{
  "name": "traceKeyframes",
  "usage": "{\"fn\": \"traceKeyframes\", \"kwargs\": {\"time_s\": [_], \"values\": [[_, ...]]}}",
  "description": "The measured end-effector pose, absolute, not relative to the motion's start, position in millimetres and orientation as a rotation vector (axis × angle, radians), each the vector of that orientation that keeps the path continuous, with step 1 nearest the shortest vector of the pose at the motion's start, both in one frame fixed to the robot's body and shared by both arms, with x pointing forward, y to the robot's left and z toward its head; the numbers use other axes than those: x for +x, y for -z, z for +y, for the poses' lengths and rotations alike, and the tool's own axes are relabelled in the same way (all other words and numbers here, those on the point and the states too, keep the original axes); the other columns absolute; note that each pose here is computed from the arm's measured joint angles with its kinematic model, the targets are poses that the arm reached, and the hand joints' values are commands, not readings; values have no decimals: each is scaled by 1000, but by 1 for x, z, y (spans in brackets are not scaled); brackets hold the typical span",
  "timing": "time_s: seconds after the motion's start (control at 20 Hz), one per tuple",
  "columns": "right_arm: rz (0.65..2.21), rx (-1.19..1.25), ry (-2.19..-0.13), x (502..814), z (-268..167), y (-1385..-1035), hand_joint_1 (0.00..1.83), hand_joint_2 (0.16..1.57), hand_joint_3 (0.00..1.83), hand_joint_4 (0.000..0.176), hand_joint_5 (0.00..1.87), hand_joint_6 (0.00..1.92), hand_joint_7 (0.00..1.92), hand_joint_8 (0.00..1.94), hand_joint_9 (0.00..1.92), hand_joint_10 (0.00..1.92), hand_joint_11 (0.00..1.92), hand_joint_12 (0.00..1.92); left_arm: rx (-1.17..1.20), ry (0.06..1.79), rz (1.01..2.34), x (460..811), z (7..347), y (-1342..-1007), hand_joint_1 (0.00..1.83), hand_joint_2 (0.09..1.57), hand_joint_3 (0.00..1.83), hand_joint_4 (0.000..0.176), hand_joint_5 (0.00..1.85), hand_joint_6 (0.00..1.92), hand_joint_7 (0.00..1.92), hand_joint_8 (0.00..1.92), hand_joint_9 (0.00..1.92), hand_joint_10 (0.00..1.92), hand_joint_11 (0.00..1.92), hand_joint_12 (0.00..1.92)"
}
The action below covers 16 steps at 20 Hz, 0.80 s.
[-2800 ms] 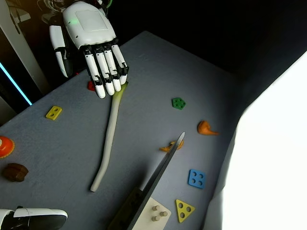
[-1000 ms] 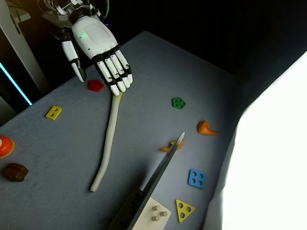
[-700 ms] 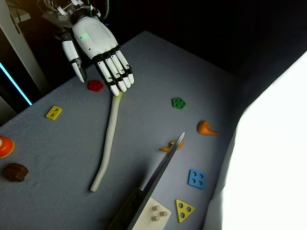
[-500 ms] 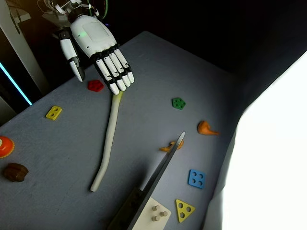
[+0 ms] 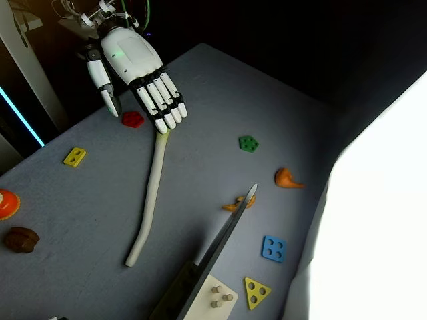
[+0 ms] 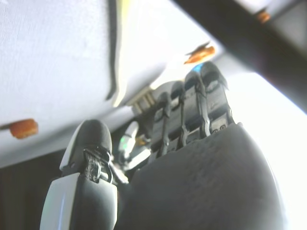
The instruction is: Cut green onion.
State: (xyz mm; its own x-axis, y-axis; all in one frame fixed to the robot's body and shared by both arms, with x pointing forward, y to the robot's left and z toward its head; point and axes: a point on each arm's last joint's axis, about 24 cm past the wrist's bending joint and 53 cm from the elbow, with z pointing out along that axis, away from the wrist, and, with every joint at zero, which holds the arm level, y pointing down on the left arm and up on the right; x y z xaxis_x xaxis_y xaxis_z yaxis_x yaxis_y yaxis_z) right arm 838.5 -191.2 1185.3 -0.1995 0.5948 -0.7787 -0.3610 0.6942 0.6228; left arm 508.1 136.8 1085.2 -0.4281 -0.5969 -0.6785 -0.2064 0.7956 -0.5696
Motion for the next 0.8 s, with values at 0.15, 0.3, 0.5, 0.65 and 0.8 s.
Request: {"fn": "traceKeyframes", "kwargs": {"time_s": [0.15, 0.3, 0.5, 0.65, 0.8], "values": [[1551, 203, -868, 839, -193, -1184, 906, 985, 2, 0, 477, 824, 623, 601, 404, 1017, 26, 1477, -583, 502, 2005, 507, 136, -1084, 388, 1378, 0, 2, 151, 2, 140, 1, 132, 6, 0, 351], [1561, 212, -862, 840, -194, -1181, 991, 1051, 5, 0, 671, 1611, 637, 1666, 521, 1804, 392, 1915, -564, 499, 2002, 505, 134, -1083, 370, 1369, 0, 0, 140, 6, 169, 13, 159, 10, 0, 498], [1560, 213, -863, 840, -194, -1182, 1083, 1048, 2, 0, 796, 1865, 986, 1929, 1028, 1921, 993, 1921, -553, 520, 2022, 496, 126, -1076, 411, 1344, 0, 0, 156, 1, 165, 1, 143, 1, 0, 486], [1559, 217, -865, 840, -194, -1182, 1158, 1047, 1, 0, 923, 1921, 1142, 1941, 1226, 1921, 1294, 1921, -557, 509, 2023, 493, 129, -1075, 411, 1339, 0, 0, 143, 1, 130, 0, 127, 0, 0, 472], [1557, 217, -867, 840, -194, -1183, 1364, 1086, 10, 65, 1194, 1895, 1486, 1941, 1550, 1921, 1610, 1921, -563, 496, 2021, 493, 132, -1074, 434, 1335, 0, 1, 154, 2, 121, 0, 117, 1, 0, 501]]}}
